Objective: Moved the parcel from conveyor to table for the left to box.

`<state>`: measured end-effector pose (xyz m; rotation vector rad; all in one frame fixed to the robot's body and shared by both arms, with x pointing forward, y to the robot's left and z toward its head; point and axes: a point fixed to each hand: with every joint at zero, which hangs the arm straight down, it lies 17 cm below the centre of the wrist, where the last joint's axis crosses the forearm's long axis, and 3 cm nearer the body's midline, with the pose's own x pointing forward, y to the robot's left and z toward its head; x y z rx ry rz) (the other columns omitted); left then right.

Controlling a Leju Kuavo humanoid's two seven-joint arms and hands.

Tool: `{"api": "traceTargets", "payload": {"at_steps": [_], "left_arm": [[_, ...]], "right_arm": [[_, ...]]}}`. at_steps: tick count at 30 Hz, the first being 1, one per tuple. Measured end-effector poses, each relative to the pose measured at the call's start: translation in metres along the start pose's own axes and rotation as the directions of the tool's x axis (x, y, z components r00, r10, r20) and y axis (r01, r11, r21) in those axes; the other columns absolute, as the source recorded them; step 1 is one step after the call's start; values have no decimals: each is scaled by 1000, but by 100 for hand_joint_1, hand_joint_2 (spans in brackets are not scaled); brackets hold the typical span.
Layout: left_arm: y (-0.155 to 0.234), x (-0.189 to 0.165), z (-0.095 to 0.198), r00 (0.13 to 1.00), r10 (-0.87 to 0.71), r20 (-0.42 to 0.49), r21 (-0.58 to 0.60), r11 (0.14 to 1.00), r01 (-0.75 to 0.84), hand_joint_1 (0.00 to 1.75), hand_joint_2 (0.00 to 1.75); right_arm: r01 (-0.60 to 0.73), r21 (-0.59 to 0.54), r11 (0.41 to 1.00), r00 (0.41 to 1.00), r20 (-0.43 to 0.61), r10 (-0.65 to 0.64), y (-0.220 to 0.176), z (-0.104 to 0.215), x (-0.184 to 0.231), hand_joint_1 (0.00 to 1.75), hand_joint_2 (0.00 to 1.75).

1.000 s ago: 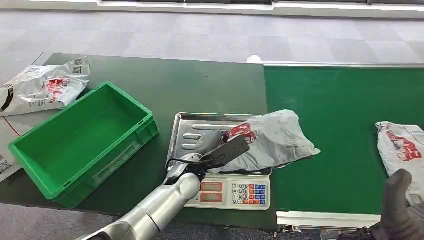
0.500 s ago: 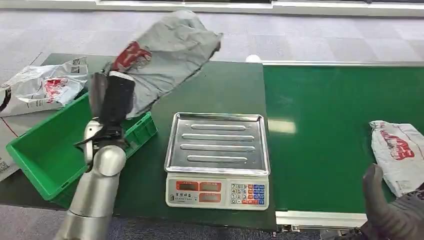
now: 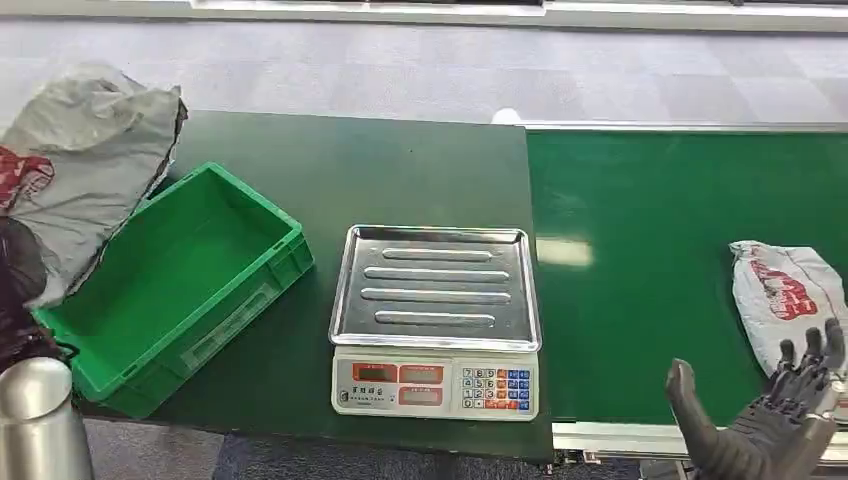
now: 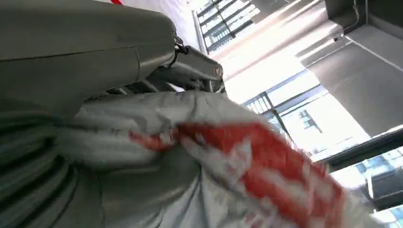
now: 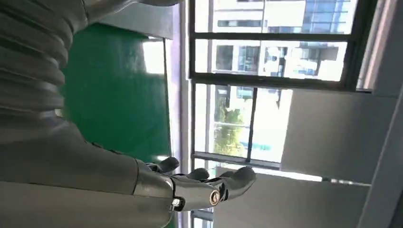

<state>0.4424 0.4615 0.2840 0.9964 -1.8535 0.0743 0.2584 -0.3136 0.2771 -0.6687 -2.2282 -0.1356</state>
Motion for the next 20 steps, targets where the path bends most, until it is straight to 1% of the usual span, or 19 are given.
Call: {"api": "traceTargets", "payload": {"at_steps": [4, 9, 15, 18, 20], "left_arm": [[5, -20, 21, 1000, -2, -25, -63, 998, 1, 0, 175], [15, -24, 32, 1000, -3, -19, -86, 996, 1, 0, 175], [15, -27, 42, 1000, 14, -23, -122, 992, -17, 0, 175], [15, -22, 46, 997, 82, -8, -125, 989, -82, 0, 175], [17, -15, 51, 988, 156, 11, -127, 980, -153, 0, 175]], "right_arm": [[14, 47, 999, 1000, -6, -14, 8, 5, -1, 0, 175], [30, 70, 997, 999, -15, -29, 12, 9, -4, 0, 175], [34, 72, 997, 999, -28, -32, 13, 11, -9, 0, 175], [29, 56, 998, 999, -42, -26, 10, 11, -15, 0, 175], [25, 51, 998, 998, -50, -23, 7, 12, -19, 0, 175]]}}
